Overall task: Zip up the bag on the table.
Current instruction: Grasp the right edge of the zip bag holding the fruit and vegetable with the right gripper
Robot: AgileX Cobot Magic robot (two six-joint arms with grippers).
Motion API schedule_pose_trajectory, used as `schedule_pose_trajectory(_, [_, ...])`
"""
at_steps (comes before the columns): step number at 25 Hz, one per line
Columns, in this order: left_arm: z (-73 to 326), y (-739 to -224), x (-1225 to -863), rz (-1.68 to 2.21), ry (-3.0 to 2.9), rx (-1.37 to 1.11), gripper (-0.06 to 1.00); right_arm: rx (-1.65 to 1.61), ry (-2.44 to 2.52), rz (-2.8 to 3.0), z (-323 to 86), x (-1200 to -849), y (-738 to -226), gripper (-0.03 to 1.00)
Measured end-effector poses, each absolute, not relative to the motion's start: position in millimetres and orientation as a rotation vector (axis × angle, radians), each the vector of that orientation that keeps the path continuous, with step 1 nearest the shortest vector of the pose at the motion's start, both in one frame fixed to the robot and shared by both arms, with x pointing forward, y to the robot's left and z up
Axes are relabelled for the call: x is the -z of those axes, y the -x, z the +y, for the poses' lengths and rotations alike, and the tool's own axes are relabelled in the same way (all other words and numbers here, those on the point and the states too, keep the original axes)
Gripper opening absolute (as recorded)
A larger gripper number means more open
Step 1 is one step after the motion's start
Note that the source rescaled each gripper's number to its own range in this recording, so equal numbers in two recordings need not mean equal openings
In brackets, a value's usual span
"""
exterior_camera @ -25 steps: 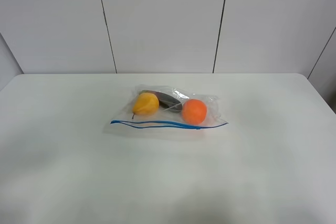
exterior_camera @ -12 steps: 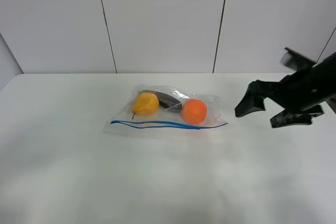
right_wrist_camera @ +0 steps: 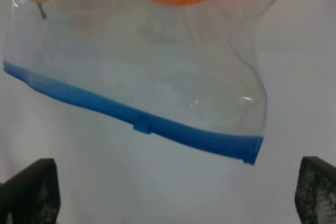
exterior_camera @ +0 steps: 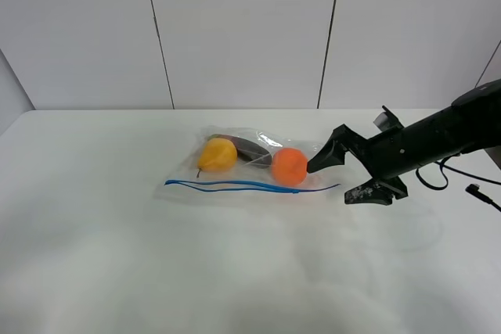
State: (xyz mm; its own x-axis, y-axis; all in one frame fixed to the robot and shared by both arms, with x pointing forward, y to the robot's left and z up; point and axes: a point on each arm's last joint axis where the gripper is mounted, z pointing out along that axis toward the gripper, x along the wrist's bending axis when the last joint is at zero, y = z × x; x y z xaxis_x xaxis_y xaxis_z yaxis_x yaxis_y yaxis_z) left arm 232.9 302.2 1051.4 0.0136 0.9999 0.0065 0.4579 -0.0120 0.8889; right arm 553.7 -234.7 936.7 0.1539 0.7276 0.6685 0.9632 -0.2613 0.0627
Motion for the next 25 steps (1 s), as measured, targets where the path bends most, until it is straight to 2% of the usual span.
schedule_pose_trajectory(5, [302,-233,-1051,1.533,-1.568,-0.947,1.00,0.829,2.033,-1.559,-237,-926,-555,0.91])
schedule_pose_trajectory(14, [302,-233,-1051,1.533,-1.568,-0.947,1.00,0.886,2.007,-1.395,-282,-935,-557,0.91])
schedule_pose_trajectory(22, [302,-233,-1051,1.533,-1.568,-0.947,1.00,0.816,1.944,-1.277,-266,-908,-562,0.91])
schedule_pose_trajectory(25, [302,-233,-1051,1.533,-1.568,-0.947,1.00,0.807,1.922,-1.270,-259,-905,-562,0.86])
